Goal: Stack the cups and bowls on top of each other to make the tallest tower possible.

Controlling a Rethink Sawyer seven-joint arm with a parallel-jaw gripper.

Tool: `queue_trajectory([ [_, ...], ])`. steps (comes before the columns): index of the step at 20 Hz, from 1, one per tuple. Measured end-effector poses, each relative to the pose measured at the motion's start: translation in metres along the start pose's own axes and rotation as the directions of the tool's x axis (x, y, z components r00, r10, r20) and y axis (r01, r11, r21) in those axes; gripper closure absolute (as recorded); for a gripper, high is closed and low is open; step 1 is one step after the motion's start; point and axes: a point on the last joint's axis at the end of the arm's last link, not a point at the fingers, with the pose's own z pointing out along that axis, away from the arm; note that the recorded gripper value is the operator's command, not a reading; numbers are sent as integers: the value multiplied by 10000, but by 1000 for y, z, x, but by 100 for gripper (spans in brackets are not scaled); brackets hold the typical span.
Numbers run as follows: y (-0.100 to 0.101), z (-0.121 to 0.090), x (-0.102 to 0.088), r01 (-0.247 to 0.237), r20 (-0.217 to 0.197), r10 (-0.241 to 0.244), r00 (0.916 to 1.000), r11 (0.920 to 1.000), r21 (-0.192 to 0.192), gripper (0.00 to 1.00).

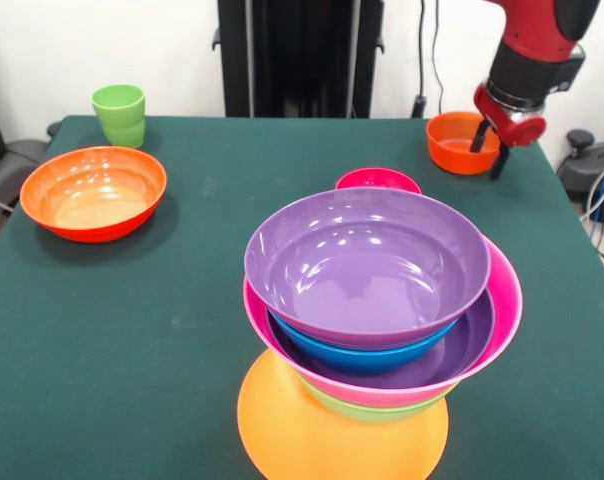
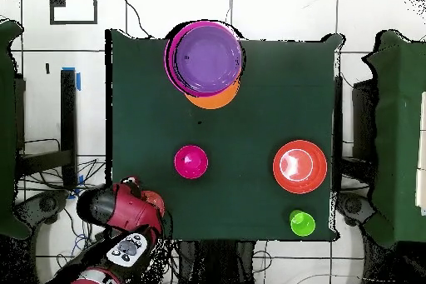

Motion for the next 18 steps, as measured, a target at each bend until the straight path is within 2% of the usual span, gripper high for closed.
queue_trajectory([
  [3, 2, 11, 15, 113, 22, -112, 9999, 9996, -254, 0],
  [6, 1, 18, 21, 191, 59, -189, 9998, 9992, -342, 0],
  [9, 1, 17, 20, 152, 100, -147, 9998, 9987, -485, 0],
  [15, 2, 17, 18, 2, -56, -5, 10000, 9990, -438, 0],
  [16, 1, 18, 18, 26, -39, -28, 10000, 9991, -422, 100],
  [18, 0, 18, 18, 31, -34, -33, 10000, 9992, -407, 100],
])
